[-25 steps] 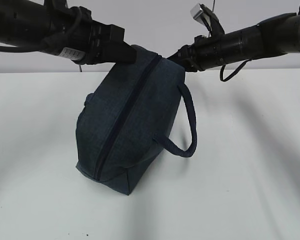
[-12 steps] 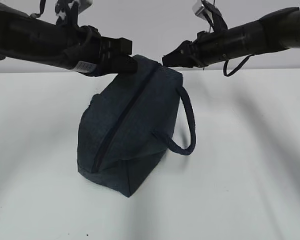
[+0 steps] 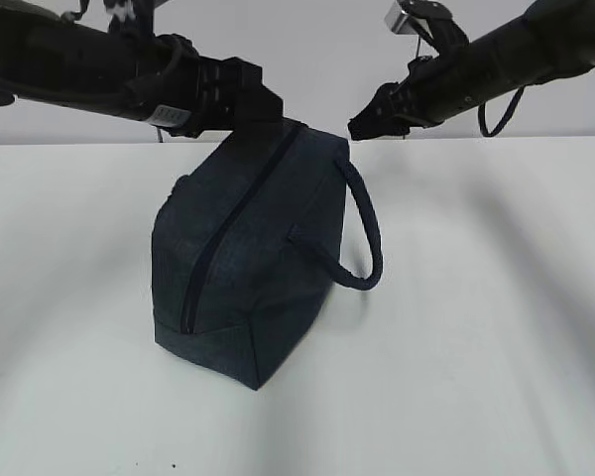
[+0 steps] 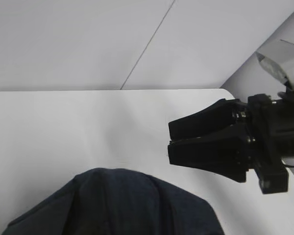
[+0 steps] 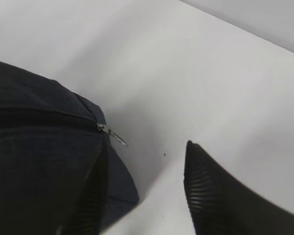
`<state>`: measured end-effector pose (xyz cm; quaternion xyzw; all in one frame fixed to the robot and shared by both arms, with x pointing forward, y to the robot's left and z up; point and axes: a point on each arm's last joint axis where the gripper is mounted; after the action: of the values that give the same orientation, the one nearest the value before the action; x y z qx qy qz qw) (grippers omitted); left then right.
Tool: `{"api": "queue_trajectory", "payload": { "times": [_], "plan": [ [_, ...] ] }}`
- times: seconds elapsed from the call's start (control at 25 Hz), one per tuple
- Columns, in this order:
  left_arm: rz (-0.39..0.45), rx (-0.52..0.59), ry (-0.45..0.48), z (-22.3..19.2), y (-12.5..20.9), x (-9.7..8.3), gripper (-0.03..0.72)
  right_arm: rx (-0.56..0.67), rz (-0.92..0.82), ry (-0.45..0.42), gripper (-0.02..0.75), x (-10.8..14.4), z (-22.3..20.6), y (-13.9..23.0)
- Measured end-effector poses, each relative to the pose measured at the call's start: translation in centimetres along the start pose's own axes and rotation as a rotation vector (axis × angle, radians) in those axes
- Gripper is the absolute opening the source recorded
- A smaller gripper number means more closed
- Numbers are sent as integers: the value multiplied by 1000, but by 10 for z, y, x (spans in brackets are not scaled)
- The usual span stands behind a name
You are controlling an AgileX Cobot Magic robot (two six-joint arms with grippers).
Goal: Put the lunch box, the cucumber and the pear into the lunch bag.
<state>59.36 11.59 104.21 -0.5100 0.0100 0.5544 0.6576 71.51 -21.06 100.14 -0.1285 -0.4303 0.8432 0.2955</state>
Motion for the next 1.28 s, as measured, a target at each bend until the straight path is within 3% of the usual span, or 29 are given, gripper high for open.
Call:
{"api": "queue_trajectory", "payload": {
  "times": [0.2, 0.68, 0.84, 1.04, 1.28],
  "plan": [
    [-82, 8, 27, 9, -8, -11, 409, 86, 2, 62, 397, 3, 22, -9],
    [-338, -90, -7, 79, -27, -51, 413, 405, -101, 185, 398, 22, 84, -17],
    [-347, -52, -64, 93, -25, -53, 413, 514, -173, 246, 398, 27, 103, -15],
    [-311, 108, -168, 97, -13, -43, 413, 566, -240, 258, 398, 37, 119, -17],
    [-240, 287, -434, 108, 0, -19, 413, 528, -264, 292, 398, 45, 136, -28]
  ]
}}
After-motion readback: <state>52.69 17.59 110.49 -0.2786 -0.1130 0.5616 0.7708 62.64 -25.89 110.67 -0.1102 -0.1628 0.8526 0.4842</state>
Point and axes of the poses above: a point on each arm's last joint axis where the gripper is mounted, z pointing back along that axis away from the gripper, x along the wrist's bending axis when the last joint is at zero, y = z × x, and after that the axes turned 13 degrees about z, right-handed
